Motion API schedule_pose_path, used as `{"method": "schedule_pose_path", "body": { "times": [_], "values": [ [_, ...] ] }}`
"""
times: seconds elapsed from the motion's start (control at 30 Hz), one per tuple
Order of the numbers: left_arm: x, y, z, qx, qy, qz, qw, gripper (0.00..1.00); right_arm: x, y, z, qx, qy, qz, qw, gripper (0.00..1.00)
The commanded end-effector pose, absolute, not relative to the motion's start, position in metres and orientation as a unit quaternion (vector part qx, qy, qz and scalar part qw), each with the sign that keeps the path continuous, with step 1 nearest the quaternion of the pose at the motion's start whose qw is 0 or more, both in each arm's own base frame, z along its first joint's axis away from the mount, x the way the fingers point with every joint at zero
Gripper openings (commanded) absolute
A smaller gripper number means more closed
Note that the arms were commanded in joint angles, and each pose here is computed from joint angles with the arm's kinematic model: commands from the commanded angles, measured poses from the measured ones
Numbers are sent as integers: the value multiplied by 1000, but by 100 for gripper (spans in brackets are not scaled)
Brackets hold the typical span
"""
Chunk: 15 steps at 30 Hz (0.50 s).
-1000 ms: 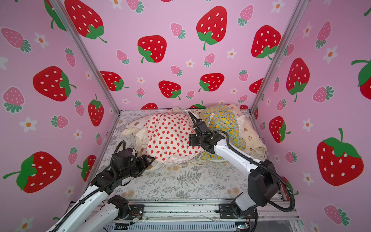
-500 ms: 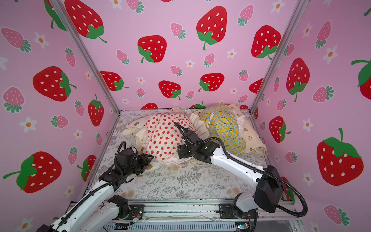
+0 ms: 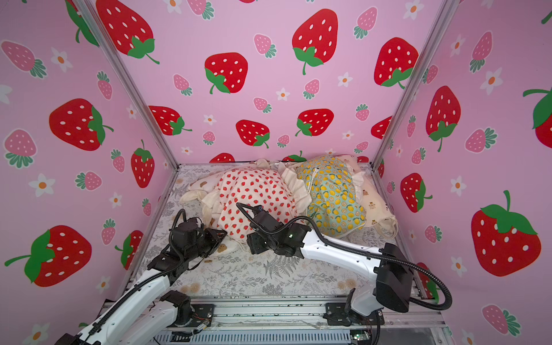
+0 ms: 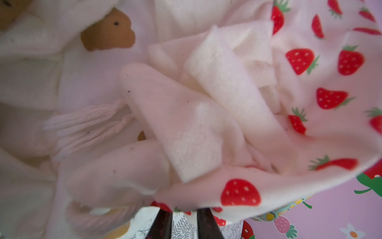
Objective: Zip up pillowcases
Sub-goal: Adjust the pillowcase on the pillowcase.
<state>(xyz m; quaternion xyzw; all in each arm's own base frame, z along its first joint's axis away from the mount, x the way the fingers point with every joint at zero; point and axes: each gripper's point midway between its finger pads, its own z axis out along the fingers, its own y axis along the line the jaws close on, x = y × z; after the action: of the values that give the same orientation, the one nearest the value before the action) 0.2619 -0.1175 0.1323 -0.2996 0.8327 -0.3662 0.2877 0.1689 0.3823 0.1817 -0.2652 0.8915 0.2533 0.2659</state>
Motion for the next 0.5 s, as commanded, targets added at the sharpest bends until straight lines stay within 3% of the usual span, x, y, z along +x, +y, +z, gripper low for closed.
{"method": "schedule_pose_path", "body": {
  "times": [0.0,0.07,0.27,0.47],
  "values": [
    [263,-119,142,-286,829,-376,299,22,166,387,183,-251,890,270,268,64],
    [259,-121,146,-275,831,-382,298,24,167,389,181,-254,889,268,270,64],
    [232,-96,145,-257,867,-301,304,56,192,360,177,-194,914,220,280,64],
    [237,-86,185,-224,848,-293,380,82,210,321,164,-141,931,189,278,64]
  ]
}}
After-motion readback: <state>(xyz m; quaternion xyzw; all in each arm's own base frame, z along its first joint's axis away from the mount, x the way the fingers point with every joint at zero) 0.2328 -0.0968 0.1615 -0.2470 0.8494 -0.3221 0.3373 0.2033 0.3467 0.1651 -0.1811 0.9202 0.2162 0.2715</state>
